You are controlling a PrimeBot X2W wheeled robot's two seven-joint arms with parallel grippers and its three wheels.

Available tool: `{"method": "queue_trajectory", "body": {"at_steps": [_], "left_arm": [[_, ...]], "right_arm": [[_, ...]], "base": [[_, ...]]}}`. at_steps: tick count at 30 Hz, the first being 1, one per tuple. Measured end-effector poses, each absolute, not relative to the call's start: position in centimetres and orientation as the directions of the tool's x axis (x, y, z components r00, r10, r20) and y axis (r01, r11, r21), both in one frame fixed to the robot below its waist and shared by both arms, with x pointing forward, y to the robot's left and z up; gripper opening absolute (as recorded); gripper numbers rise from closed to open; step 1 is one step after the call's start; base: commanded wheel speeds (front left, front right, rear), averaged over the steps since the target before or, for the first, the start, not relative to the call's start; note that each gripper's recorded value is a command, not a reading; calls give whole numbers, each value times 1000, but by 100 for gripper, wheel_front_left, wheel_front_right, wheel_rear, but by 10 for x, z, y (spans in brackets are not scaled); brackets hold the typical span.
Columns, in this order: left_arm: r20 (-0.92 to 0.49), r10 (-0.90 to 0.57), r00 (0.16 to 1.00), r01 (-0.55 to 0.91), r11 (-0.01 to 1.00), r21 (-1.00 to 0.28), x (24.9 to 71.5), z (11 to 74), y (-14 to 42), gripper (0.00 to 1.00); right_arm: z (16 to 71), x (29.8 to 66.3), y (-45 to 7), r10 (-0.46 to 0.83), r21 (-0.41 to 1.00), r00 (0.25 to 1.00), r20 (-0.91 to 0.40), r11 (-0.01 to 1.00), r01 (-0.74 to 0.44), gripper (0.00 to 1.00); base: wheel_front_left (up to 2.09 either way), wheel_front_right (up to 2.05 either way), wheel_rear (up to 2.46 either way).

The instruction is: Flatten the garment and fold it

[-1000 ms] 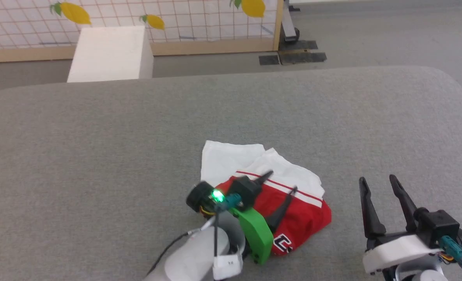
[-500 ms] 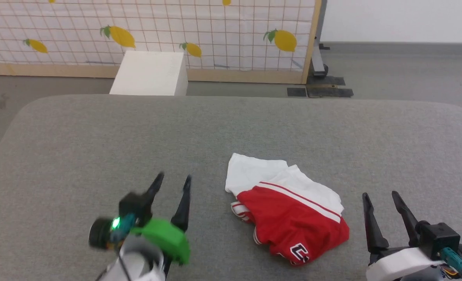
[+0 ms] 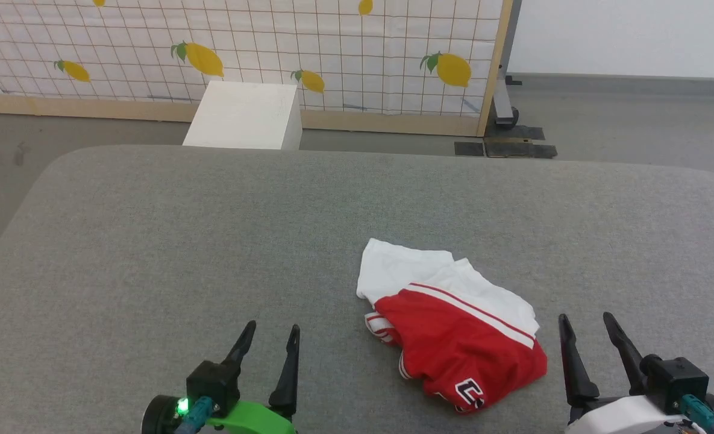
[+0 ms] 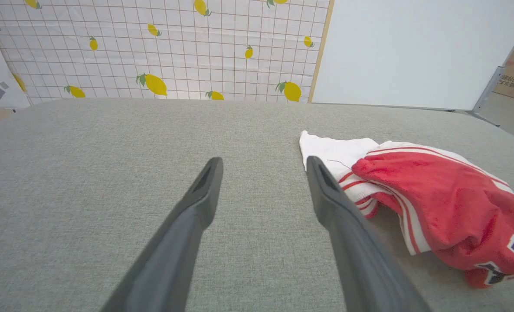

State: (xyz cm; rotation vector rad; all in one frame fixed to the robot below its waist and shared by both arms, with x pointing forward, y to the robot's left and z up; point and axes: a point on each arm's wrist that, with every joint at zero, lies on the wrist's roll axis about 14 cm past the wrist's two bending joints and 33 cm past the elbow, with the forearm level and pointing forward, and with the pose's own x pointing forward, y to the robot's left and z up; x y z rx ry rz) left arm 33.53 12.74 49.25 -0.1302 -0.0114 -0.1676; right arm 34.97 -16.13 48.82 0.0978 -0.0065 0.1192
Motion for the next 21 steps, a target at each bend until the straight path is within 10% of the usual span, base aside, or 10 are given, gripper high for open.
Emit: {"method": "queue_trajectory", "body": {"at_steps": [21], "left_arm": [[-192, -419, 888, 426, 905, -5, 415, 471, 70, 100]], "right_arm": [[488, 377, -169, 94, 97, 995, 17, 991, -95, 100]], "base": [[0, 0, 0]]}}
